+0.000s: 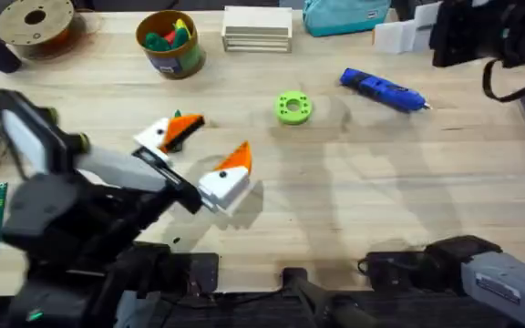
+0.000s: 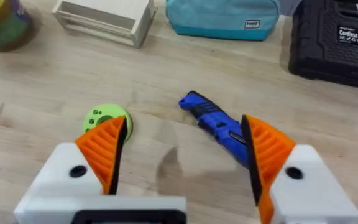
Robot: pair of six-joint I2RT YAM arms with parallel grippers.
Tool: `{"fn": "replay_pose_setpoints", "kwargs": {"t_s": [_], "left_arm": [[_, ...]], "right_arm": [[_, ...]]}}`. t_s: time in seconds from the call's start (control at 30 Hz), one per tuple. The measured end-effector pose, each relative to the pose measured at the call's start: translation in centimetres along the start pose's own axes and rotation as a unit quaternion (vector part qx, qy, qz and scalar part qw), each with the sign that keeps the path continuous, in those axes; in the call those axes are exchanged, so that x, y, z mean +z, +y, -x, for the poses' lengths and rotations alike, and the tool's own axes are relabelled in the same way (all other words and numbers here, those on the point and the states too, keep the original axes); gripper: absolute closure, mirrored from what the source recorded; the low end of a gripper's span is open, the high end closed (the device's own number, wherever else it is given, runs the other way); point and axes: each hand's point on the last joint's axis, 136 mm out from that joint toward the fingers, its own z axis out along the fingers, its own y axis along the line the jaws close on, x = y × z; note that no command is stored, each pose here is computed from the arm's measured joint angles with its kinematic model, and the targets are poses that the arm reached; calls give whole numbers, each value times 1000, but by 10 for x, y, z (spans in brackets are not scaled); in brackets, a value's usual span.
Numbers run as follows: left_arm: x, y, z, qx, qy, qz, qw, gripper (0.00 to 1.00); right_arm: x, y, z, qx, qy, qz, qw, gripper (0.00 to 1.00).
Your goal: Pick up the gripper from the table and insert it into the empty holder that is missing its gripper. Then pick up a screw, insert it into the mounting hole, and use the screwdriver to tighten it. Finally, clean up the table by picking up the vegetable and placing it into the bucket.
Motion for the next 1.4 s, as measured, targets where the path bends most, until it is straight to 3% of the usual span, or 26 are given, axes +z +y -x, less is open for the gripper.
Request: {"fn": "replay_pose_setpoints", "kwargs": {"t_s": [0.1, 0.13, 0.3, 0.5, 0.67, 0.9, 0.93, 1.23, 1.4], "left_arm": [[-6, 3, 17, -2, 17, 28, 999, 15], [-8, 11, 33, -3, 65, 63, 996, 15], [-1, 30, 35, -12, 161, 105, 981, 15], [8, 65, 16, -21, 296, 161, 941, 15], [21, 93, 5, -21, 355, 194, 914, 15], [27, 121, -27, -22, 422, 230, 877, 15], [27, 132, -39, -22, 448, 246, 859, 15], [26, 154, -77, -39, 515, 266, 814, 15], [29, 172, -94, -59, 527, 276, 802, 15]], "right_arm": [[1, 0, 0, 0, 1, 0, 1000, 12], [1, 0, 0, 0, 1, 0, 1000, 12], [1, 0, 0, 0, 1, 0, 1000, 12], [1, 0, -6, 0, 12, 0, 1000, 12], [0, 0, -11, 0, 22, 0, 1000, 11], [0, 0, -22, 0, 46, 1, 999, 12], [0, 0, -22, 0, 46, 1, 999, 12], [0, 0, -22, 0, 46, 1, 999, 11], [0, 0, -22, 0, 46, 1, 999, 12]]}}
